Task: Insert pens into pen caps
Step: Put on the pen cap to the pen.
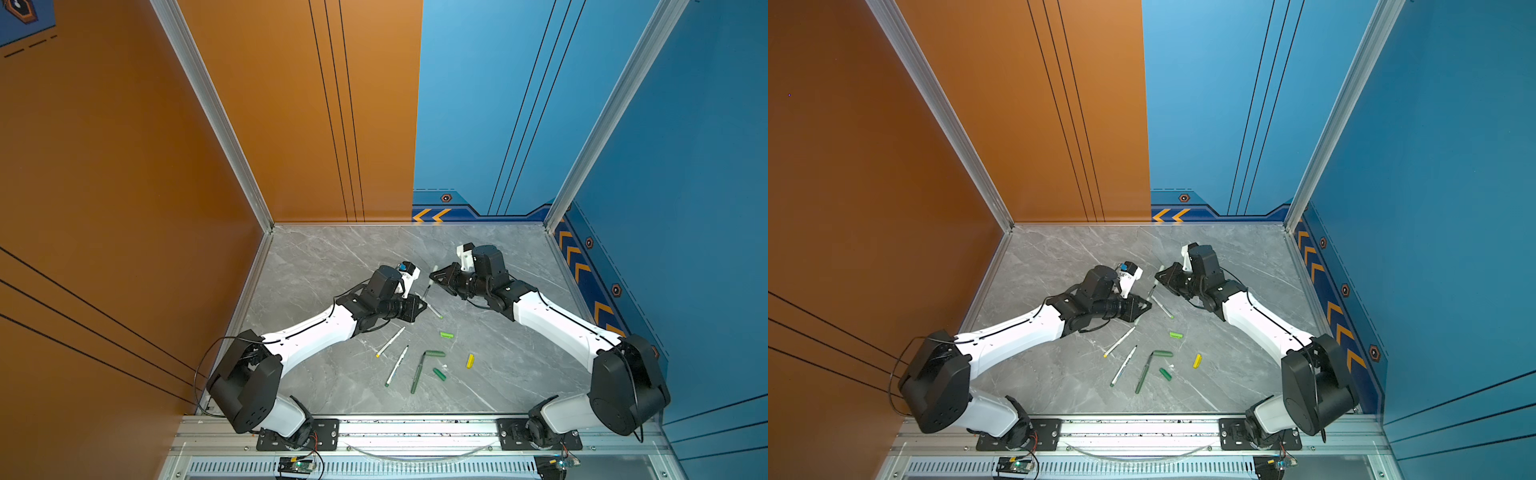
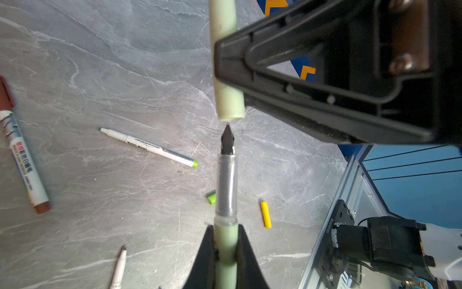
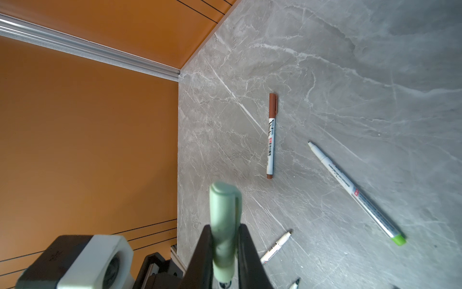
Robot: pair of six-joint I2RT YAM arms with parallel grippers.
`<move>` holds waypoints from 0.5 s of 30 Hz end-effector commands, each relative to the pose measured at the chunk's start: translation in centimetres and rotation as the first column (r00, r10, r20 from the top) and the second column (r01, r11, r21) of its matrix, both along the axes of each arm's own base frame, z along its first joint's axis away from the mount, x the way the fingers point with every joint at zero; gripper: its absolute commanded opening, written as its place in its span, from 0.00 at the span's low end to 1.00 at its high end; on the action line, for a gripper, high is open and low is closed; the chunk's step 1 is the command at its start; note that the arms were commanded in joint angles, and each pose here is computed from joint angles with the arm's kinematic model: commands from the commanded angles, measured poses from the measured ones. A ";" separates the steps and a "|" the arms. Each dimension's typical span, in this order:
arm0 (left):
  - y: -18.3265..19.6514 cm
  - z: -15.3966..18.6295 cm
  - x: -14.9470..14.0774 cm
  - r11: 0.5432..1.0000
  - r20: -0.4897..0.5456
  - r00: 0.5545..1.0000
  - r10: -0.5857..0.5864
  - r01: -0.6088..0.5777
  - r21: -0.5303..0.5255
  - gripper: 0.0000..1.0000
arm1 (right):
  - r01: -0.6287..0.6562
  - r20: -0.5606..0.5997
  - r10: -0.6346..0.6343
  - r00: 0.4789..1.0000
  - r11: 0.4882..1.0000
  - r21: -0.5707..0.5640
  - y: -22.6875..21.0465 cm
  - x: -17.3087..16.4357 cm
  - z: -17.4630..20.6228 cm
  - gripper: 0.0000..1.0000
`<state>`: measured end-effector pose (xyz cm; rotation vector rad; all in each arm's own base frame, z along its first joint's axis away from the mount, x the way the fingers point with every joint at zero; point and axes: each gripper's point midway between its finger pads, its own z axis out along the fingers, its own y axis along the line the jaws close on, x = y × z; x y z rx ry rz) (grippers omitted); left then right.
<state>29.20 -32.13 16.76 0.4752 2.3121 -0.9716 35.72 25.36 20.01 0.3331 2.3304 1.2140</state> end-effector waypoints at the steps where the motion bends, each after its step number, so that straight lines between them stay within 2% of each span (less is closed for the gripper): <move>1: 0.0 0.3 0.7 1.000 0.015 1.000 0.019 -0.019 -0.008 0.00 | -0.012 0.008 0.012 1.000 1.000 0.000 0.4 -0.4 0.1 0.07; 15: 0.4 0.9 1.4 0.997 0.028 0.997 0.069 -0.069 -0.035 0.00 | -0.037 -0.007 0.037 0.999 0.999 0.004 1.6 -1.2 -0.6 0.05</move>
